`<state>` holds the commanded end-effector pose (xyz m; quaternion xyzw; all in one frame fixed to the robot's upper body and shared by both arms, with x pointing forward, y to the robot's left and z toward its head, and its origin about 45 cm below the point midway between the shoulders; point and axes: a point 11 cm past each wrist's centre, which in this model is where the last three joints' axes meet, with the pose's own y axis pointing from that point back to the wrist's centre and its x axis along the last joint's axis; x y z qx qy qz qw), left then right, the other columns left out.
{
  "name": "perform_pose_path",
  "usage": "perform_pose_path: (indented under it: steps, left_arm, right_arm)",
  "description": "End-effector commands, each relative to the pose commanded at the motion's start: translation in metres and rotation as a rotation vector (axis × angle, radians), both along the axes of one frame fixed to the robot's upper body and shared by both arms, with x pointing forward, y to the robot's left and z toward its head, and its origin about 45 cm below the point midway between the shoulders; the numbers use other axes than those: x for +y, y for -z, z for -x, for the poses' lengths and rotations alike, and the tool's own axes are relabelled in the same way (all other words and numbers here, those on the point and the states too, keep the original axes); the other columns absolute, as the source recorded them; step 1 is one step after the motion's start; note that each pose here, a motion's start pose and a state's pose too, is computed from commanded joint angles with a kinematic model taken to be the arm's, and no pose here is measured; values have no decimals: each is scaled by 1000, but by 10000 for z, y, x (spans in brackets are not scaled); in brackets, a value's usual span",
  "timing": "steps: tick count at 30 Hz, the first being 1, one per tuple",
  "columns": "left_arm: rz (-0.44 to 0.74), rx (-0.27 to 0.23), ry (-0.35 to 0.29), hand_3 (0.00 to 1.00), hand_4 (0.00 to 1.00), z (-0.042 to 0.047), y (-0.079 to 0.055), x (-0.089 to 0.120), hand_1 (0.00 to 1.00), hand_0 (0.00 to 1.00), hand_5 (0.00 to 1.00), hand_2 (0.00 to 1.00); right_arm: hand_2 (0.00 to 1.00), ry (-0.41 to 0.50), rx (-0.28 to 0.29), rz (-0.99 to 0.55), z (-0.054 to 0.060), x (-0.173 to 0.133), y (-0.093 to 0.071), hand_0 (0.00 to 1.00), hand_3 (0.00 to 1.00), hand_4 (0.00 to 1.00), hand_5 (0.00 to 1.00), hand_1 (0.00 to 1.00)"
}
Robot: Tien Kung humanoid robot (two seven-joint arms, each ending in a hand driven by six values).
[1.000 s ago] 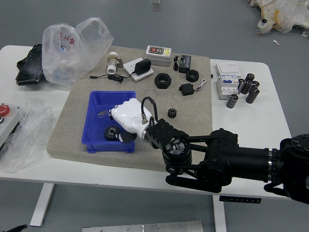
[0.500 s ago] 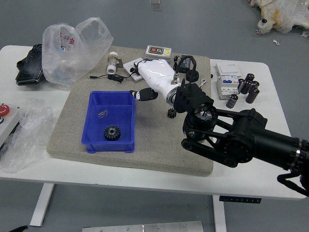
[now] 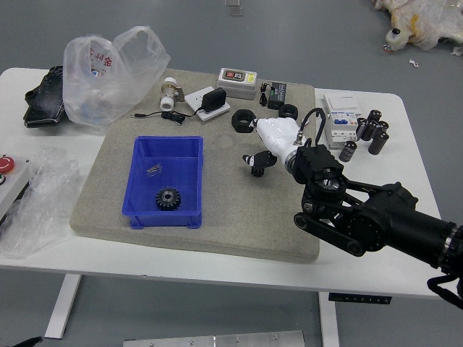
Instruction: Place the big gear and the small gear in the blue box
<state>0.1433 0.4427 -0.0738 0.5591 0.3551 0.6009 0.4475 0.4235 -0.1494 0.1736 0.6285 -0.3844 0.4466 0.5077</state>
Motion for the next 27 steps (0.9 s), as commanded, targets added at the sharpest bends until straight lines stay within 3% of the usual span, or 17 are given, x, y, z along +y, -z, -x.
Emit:
perform_pose_path:
  steps: [11, 12, 17, 18, 23, 24, 27]
  left_arm:
    - [-1, -5, -5, 649, 675, 3, -1, 8, 591, 618, 595, 551]
    - [-1, -6, -5, 648, 673, 2, -1, 8, 590, 618, 597, 550]
    - [0, -10, -5, 648, 673, -11, -2, 2, 590, 618, 597, 550]
    - [0, -11, -5, 651, 670, -12, -2, 1, 591, 618, 598, 551]
    - [-1, -10, -8, 651, 670, -5, -2, 7, 591, 618, 598, 551]
    - [-1, -10, -8, 651, 669, -3, -2, 7, 592, 618, 603, 552]
    - [-2, -11, -8, 651, 669, -6, -3, 9, 592, 618, 603, 552]
  right_arm:
    - [698, 7, 62, 60, 104, -112, 258, 312, 732, 742, 339, 574]
    - [518, 7, 65, 61, 112, -114, 272, 301, 621, 457, 176, 515]
    - [518, 6, 70, 53, 134, -114, 305, 301, 621, 457, 176, 515]
    - [437, 5, 71, 52, 139, -115, 311, 292, 500, 413, 67, 484]
    - [437, 2, 76, 51, 158, -120, 341, 292, 500, 413, 67, 484]
    - [425, 1, 76, 51, 160, -120, 343, 291, 438, 407, 52, 483]
    - [425, 1, 73, 48, 157, -124, 339, 291, 438, 407, 52, 483]
